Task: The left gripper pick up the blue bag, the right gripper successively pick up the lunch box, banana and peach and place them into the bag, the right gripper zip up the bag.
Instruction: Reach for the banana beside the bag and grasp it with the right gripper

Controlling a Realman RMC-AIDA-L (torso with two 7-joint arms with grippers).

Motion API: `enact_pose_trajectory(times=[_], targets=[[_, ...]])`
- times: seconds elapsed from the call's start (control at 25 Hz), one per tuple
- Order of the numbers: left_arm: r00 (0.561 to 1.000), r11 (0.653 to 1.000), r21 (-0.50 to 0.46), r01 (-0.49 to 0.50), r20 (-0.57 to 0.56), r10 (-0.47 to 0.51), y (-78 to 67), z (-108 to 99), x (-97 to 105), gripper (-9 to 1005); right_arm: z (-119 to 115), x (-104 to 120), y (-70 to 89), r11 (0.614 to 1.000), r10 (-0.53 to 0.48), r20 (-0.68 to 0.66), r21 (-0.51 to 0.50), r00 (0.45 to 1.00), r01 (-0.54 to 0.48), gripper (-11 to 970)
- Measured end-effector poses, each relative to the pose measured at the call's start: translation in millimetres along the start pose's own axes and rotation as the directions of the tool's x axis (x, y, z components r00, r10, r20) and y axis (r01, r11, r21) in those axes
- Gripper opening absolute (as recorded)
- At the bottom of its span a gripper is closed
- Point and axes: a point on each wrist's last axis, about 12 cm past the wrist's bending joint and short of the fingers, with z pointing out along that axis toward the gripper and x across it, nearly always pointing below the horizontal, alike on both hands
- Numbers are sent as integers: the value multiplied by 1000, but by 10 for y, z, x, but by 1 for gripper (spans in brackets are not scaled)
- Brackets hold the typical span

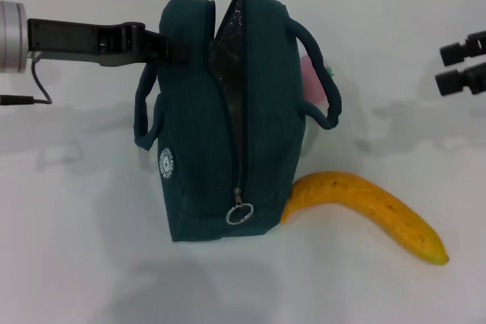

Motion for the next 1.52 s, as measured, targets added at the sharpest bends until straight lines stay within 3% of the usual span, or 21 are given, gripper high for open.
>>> enact_pose_trajectory(times=[0.32,0.6,0.92,1.52], targets=[[1000,1000,1,-3,2,3,-8,10,-14,53,130,-231,25,993,-30,-281,105,959,62,841],[1000,1000,6,-6,1,6,-22,28,-28,54,565,-423,229,976,-100,-445,130,890,174,841],[1000,1000,11,-9,0,9,-32,46,-30,54,1079,-514,474,970,-129,-564,100,816,222,841],[1000,1000,19,-3,-2,3,-38,81,-1,54,1451,-497,573,959,-179,-605,70,776,275,842]])
